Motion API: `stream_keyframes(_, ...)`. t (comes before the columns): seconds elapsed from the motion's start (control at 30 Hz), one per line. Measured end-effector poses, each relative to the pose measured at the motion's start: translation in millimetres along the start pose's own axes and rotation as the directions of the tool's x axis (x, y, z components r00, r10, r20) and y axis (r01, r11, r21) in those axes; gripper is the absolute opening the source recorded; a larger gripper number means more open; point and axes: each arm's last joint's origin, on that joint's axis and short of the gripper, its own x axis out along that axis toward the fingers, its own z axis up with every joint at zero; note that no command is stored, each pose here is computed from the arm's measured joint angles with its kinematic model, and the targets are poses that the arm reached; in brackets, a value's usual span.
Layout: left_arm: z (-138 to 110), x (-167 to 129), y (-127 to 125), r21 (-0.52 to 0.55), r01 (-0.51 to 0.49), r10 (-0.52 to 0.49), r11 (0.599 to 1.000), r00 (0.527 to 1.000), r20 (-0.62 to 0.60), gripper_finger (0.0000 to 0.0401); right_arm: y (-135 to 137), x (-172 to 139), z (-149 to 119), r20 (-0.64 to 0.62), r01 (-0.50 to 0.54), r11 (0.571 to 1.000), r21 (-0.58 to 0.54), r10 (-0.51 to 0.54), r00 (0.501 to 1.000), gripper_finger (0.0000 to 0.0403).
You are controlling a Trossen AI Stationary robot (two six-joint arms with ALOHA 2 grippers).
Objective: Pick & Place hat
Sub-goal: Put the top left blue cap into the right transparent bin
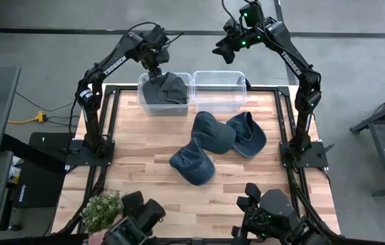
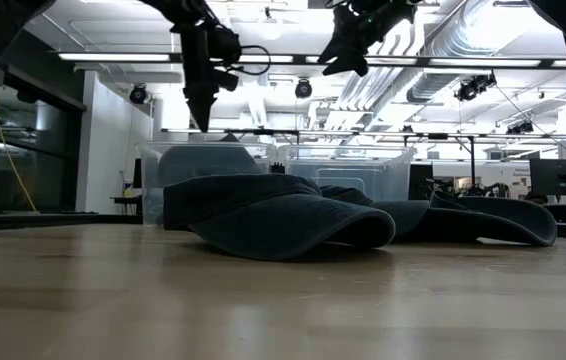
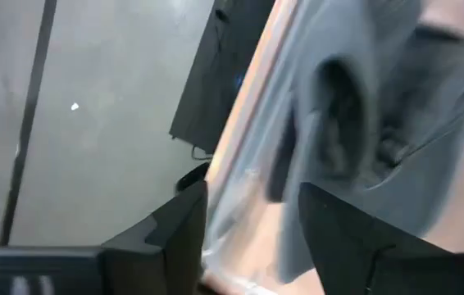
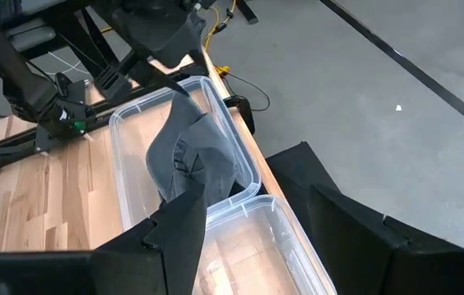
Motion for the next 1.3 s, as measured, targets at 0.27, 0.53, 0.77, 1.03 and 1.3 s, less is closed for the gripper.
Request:
stream_keyframes(0.27,10.1,-6.6,-34.5,-0.011,0.066,-0.066,0.998,0.998,-0.024,0.0074,4.0,0.3,-5.7,-0.058,-0.018,1.0,-0.02,0.017,0.998,0.0209)
stream_keyframes(0.53,15.9,-23.0,-60.1,-0.055,0.167,-0.165,0.984,0.986,0.04,0.0017,18.3,-20.4,-10.3,-0.118,-0.048,0.998,-0.038,0.043,0.992,0.0208)
stream_keyframes(0.77,12.1,-38.6,-81.4,-0.055,0.199,-0.189,0.978,0.969,0.158,0.0003,28.0,-32.2,-14.5,-0.152,-0.11,0.994,-0.004,0.108,0.982,0.0208)
stream_keyframes(1.03,-15.9,-24.7,-121.3,-0.07,0.278,-0.259,0.958,0.944,0.205,0.0002,47.8,-28.2,-42.9,-0.212,-0.182,0.983,0.037,0.186,0.959,0.0208)
stream_keyframes(1.3,-29.5,-29.0,-177.1,0.027,0.334,-0.331,0.942,0.916,0.226,0.0001,92.1,-34.5,-112.6,-0.105,-0.135,0.989,0.064,0.141,0.984,0.0208)
